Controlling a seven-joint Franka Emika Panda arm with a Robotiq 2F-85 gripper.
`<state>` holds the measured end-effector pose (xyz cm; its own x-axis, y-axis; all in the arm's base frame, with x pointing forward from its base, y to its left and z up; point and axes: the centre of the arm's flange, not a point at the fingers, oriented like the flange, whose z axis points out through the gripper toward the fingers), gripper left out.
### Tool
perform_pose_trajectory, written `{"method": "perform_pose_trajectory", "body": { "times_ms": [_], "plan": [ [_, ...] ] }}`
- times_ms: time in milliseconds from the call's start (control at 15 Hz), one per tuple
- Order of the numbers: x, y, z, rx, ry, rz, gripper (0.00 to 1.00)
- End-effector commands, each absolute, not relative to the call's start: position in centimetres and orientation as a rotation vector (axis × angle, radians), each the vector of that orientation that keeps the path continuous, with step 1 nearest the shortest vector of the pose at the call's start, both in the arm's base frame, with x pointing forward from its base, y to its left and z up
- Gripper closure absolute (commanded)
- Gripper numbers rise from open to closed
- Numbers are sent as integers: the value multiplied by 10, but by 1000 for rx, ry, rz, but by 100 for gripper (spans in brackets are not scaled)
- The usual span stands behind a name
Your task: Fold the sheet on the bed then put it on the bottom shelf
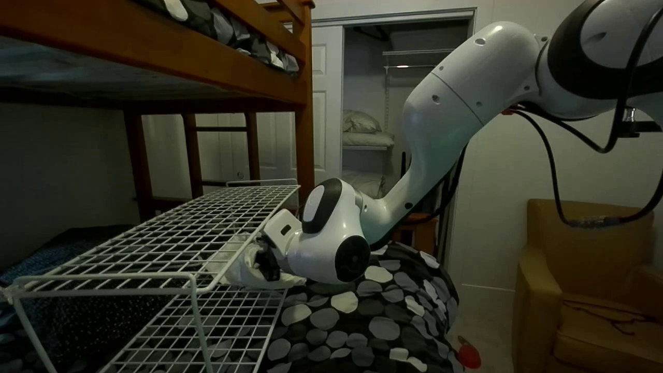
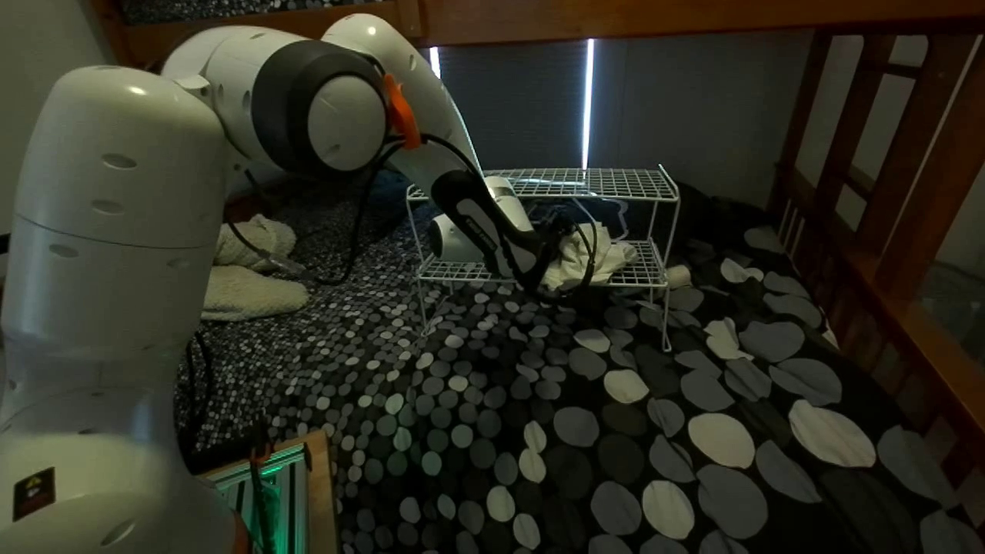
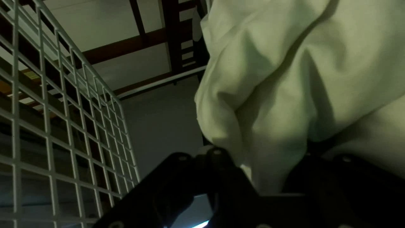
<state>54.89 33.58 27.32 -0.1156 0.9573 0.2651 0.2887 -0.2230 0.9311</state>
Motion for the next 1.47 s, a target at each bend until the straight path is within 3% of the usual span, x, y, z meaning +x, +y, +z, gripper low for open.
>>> {"method": "perform_pose_trajectory", "body": {
  "times_ms": [0, 267, 1400],
  "plan": [
    [560, 312, 258, 1551, 1437, 1351, 28],
    [557, 308, 262, 1617, 1475, 1323, 0],
    [526, 299, 314, 1894, 1333, 1498, 0]
  ]
}}
